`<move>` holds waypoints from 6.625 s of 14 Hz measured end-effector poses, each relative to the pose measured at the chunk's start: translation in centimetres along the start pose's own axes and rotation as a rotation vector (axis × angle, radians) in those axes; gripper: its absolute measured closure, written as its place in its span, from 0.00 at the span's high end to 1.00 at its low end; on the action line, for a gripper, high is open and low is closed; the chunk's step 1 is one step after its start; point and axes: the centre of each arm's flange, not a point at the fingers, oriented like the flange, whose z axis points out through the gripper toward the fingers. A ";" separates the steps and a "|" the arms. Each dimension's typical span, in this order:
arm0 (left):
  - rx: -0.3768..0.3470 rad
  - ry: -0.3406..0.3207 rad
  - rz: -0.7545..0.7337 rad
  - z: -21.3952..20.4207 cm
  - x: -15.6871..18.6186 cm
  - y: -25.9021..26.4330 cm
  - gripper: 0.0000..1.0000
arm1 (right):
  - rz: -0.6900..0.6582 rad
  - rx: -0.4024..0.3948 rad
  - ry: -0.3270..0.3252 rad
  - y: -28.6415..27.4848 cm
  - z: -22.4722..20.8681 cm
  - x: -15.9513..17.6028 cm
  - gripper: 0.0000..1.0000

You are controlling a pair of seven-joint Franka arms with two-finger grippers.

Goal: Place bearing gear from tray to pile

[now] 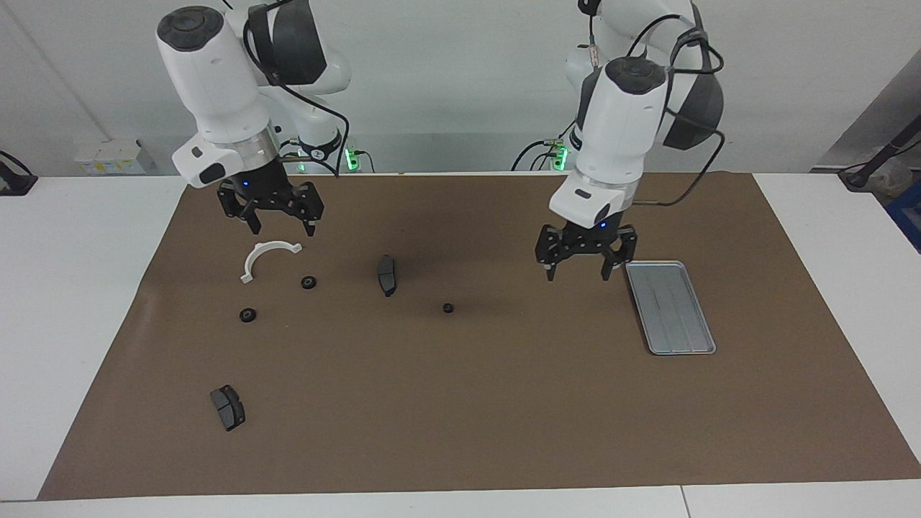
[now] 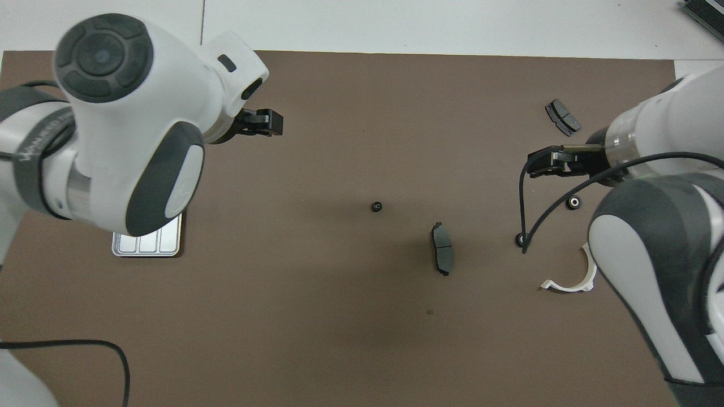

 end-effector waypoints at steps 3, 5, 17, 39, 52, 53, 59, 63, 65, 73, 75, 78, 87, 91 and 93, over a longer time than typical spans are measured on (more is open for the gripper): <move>0.004 -0.042 0.115 -4.3 -1.1 -7.1 1.00 | 0.032 0.025 0.007 -5.1 6.2 1.4 1.00; -0.010 -0.081 0.177 -6.0 -2.1 -12.3 1.00 | 0.063 0.047 0.008 -8.9 10.1 1.7 1.00; -0.100 -0.126 -0.003 -7.7 -5.8 -30.0 1.00 | 0.130 -0.039 0.094 -26.1 24.4 -2.0 1.00; 0.039 -0.126 0.092 -7.6 -4.0 -21.1 1.00 | 0.061 -0.045 0.009 -25.1 24.5 -2.5 0.24; -0.064 -0.071 -0.021 -5.1 -3.7 -23.2 1.00 | -0.055 -0.054 0.010 2.7 22.0 4.9 0.24; -0.071 -0.070 -0.031 -5.0 -3.7 -23.6 1.00 | -0.059 -0.063 0.020 4.4 22.8 5.2 0.24; -0.085 -0.130 -0.033 -4.6 -4.4 -23.3 1.00 | 0.017 -0.017 0.071 7.1 24.5 8.1 0.37; -0.060 -0.136 -0.069 -4.6 -4.5 -23.4 1.00 | 0.032 -0.014 0.089 7.8 20.2 8.8 0.79; -0.041 -0.140 -0.062 -4.5 -4.5 -23.2 1.00 | 0.034 -0.008 0.078 7.8 16.2 8.1 1.00; 0.007 -0.153 -0.066 -4.2 -4.4 -21.6 1.00 | 0.088 0.018 0.064 10.9 0.8 2.7 1.00; 0.007 -0.155 -0.067 -4.2 -4.4 -21.6 1.00 | 0.119 0.020 0.052 12.9 -1.2 1.6 1.00; 0.006 -0.154 -0.065 -4.2 -4.4 -21.5 1.00 | 0.149 0.004 0.015 15.0 -3.5 0.7 1.00; 0.008 -0.147 -0.085 -4.7 -4.5 -22.5 1.00 | 0.083 -0.030 -0.035 11.9 -4.4 -0.3 1.00; -0.026 -0.144 -0.120 -4.6 -4.7 -23.6 1.00 | 0.081 -0.033 -0.039 11.8 -4.4 -0.4 1.00; -0.028 -0.145 -0.129 -4.6 -4.7 -24.1 1.00 | 0.073 -0.033 -0.039 11.4 -4.4 -0.4 1.00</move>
